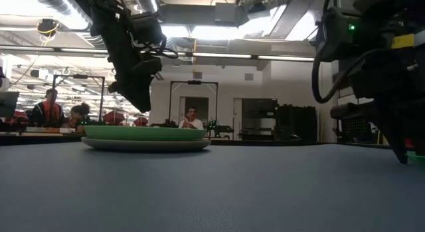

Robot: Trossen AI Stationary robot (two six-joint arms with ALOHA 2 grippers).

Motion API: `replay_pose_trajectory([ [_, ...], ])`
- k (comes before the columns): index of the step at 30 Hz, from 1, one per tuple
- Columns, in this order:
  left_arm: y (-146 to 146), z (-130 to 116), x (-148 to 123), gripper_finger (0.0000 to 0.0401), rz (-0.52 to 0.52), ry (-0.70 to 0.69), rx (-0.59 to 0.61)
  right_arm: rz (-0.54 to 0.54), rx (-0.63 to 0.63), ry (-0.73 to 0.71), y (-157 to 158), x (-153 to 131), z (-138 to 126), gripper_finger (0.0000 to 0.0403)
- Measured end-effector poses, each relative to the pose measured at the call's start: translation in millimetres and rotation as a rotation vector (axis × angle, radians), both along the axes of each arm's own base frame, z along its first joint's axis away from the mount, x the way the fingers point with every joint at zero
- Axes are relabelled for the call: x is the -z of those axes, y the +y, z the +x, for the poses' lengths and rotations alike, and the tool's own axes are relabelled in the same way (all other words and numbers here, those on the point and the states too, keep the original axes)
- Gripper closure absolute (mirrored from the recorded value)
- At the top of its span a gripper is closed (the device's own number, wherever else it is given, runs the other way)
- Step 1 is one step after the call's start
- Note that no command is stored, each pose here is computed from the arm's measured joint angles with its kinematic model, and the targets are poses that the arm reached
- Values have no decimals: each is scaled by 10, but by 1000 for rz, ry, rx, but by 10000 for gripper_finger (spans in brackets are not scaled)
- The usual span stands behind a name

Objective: Stack plastic plates
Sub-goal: Stack the light green plate on top of the light green plate

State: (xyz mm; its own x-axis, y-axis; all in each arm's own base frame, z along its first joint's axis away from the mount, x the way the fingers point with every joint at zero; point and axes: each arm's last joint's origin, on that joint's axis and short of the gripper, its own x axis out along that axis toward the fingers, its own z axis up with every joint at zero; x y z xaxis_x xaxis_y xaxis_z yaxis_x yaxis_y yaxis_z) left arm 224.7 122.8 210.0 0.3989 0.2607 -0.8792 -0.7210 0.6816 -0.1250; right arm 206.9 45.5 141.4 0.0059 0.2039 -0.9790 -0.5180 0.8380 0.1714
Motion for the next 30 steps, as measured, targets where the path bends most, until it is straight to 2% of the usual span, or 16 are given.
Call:
replay_pose_trajectory([
  [12, 1, 0, 0, 306, 0, 0, 0, 1, 0, 3, -2, 11, -11, 332],
  [20, 0, 0, 0, 306, 0, 0, 0, -3, 1, 3, -4, 10, -11, 395],
  [30, 0, 0, 0, 306, 0, 0, 0, -25, 5, -1, -9, 12, -10, 400],
])
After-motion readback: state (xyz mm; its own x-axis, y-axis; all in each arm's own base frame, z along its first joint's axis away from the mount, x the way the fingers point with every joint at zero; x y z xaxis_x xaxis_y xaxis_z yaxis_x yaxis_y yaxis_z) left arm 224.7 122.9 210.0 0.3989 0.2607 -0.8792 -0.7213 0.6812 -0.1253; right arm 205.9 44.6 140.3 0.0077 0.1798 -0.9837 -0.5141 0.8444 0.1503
